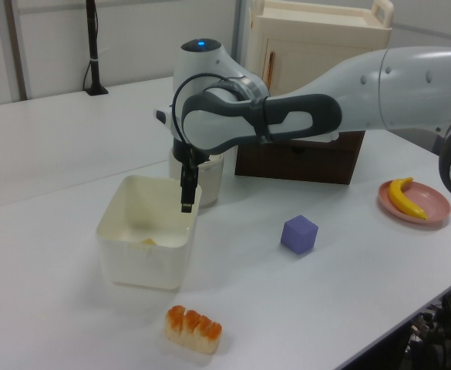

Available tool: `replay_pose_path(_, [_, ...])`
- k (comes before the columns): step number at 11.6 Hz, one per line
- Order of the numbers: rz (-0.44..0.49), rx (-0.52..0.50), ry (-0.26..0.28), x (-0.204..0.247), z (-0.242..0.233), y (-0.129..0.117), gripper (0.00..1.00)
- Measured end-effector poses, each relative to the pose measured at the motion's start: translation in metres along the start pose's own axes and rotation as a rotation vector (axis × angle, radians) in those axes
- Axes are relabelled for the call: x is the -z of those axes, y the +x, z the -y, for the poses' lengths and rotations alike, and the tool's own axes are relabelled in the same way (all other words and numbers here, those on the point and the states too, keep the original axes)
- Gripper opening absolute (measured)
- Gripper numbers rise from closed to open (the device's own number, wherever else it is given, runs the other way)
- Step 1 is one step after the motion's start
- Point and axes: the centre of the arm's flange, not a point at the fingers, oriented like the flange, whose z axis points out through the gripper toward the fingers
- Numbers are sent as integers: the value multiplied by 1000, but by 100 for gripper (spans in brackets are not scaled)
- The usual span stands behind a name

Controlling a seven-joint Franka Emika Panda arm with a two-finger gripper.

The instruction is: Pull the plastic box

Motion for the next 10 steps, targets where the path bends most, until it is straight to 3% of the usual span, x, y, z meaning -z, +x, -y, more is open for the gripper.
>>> replay_pose_path(5, [29,28,6,-31,11,12,100])
replay_pose_path(10, [56,40,12,-43,16,7,100])
